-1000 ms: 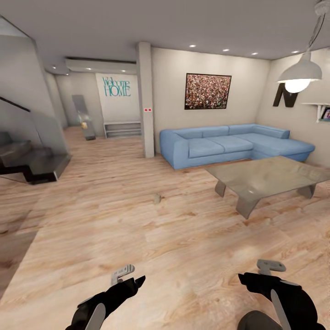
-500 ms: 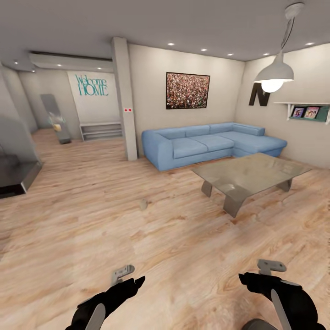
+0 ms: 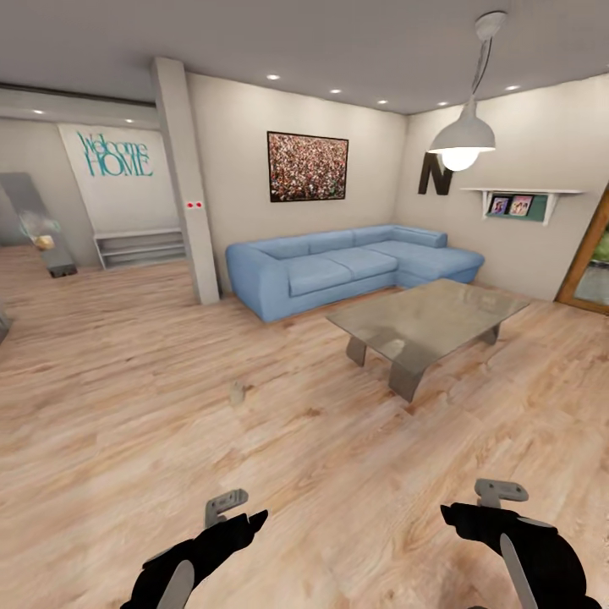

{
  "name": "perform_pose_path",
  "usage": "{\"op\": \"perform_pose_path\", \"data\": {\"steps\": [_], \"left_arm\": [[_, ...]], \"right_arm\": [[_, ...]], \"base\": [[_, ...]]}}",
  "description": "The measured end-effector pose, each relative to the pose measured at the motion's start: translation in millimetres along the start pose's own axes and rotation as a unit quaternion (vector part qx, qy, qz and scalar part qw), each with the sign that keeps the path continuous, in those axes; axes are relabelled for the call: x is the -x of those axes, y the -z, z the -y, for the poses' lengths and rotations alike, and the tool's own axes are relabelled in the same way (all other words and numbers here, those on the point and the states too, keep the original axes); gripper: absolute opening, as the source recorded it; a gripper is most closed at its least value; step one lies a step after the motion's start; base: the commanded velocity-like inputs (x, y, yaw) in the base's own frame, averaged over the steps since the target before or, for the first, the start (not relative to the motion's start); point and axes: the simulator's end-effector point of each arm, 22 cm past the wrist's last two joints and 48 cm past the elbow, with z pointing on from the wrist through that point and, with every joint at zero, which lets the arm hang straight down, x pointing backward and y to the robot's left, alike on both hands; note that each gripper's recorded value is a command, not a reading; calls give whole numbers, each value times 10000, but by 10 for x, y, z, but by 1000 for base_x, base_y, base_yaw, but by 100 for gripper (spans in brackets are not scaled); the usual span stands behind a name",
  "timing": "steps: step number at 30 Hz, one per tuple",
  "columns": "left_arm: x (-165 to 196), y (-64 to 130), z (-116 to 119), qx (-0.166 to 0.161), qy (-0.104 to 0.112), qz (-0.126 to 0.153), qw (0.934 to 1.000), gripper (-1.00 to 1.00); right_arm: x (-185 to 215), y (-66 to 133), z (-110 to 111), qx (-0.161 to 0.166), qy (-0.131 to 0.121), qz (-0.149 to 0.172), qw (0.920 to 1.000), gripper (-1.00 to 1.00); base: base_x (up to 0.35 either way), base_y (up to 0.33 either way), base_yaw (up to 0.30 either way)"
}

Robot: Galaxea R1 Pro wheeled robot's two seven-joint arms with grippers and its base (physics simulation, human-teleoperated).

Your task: Place each of the two pumpkins and all three candles from the living room inside a cabinet in the living room (use any cabinet), then make sure every cabinet is closed, and position the cauldron so it is next to a table in the living room.

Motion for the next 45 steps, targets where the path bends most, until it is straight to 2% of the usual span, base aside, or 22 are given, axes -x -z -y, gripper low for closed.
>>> {"op": "perform_pose_path", "data": {"steps": [20, 26, 35, 45], "left_arm": [[-12, 0, 4, -16, 6, -33, 10000, 100], [-20, -2, 18, -22, 5, -38, 10000, 100], [-95, -21, 117, -96, -153, -125, 9998, 100], [-95, -22, 128, -105, -183, -114, 9997, 100]], "right_arm": [[28, 0, -2, 1, -2, 23, 10000, 100], [31, 0, 2, -2, -6, 28, 10000, 100], [47, 7, 209, -157, -229, 62, 9996, 100], [53, 10, 236, -177, -263, 66, 9995, 100]], "base": [[200, 278, -264], [238, 221, -116], [257, 189, -29], [279, 155, -228]]}}
